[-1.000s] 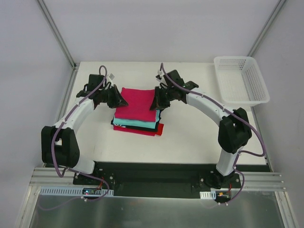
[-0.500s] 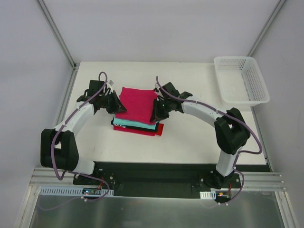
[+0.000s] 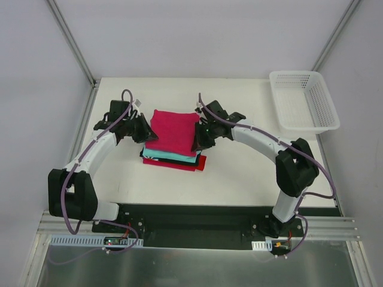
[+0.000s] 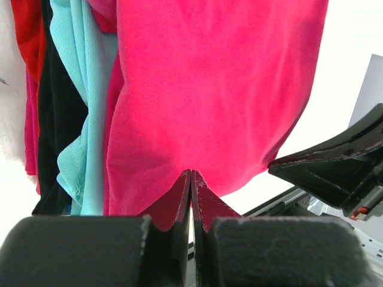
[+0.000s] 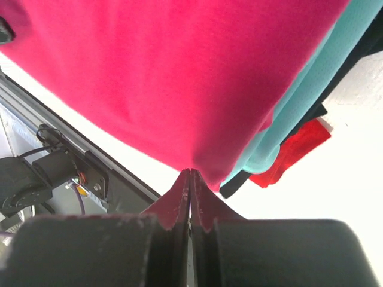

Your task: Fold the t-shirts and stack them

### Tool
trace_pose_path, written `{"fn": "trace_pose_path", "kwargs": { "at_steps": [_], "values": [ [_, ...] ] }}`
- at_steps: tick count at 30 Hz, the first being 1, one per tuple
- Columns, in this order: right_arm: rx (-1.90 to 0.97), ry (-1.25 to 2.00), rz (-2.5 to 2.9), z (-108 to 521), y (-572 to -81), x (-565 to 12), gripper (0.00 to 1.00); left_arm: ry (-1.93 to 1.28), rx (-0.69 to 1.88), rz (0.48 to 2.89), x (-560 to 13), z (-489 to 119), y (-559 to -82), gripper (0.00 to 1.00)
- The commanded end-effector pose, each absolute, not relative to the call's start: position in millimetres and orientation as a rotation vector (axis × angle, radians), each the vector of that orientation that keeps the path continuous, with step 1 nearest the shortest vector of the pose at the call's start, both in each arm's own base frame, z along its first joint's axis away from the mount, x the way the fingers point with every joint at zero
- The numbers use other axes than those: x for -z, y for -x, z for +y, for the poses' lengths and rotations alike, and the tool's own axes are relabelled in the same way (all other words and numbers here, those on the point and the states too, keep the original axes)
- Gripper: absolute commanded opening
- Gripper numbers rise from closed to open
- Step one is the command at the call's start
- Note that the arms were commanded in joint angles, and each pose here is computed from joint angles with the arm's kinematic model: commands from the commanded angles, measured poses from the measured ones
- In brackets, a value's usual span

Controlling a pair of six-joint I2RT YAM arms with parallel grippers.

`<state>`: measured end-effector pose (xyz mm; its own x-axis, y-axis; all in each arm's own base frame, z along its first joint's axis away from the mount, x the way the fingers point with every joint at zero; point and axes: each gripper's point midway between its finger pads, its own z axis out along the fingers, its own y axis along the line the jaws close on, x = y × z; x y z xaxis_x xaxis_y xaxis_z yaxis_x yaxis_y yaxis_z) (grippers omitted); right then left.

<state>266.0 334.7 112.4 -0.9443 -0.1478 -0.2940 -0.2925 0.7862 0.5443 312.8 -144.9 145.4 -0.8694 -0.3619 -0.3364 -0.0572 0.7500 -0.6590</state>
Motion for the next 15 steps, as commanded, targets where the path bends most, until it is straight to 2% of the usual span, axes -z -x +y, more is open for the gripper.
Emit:
{"fn": "trace_pose_path", "kwargs": {
  "at_steps": [1,3,4,5,6,8,9,11,12,13,15],
  "values": [
    [-0.887,0.387,2.590,330.6,-271.9,-187.1,0.01,0.256,0.892,2.407,-189.9,-144.5,-318.3,0.00],
    [-0.781,0.349,2.592,314.5,-274.6,-196.7,0.03,0.197,0.900,2.383,-207.5,-158.5,-314.3,0.00],
    [-0.755,0.343,2.554,308.1,-276.2,-213.2,0.11,0.178,0.897,2.382,-211.3,-164.3,-313.0,0.00],
    [-0.653,0.294,2.535,293.3,-283.3,-217.7,0.26,0.159,0.877,2.392,-211.4,-170.3,-312.1,0.00],
    [-0.578,0.271,2.560,278.7,-278.4,-217.3,0.47,0.106,0.883,2.393,-218.7,-185.3,-308.1,0.00],
    [-0.419,0.176,2.494,244.6,-281.1,-233.8,0.56,0.068,0.833,2.416,-214.1,-199.8,-306.9,0.00],
    [-0.346,0.140,2.506,227.2,-275.2,-233.3,0.71,0.048,0.826,2.424,-215.4,-208.4,-305.1,0.00],
    [-0.223,0.036,2.432,189.6,-268.4,-248.4,0.86,-0.052,0.816,2.464,-206.9,-239.5,-291.2,0.02],
    [-0.167,0.000,2.424,172.2,-260.3,-251.3,0.99,-0.064,0.782,2.463,-206.3,-247.8,-290.6,0.08],
    [-0.129,-0.038,2.400,158.5,-255.9,-255.3,0.97,-0.127,0.783,2.474,-203.9,-266.2,-280.6,0.13],
    [-0.056,-0.136,2.334,123.6,-239.8,-264.1,0.96,-0.160,0.753,2.504,-192.9,-285.7,-281.1,0.13]
  ]
}}
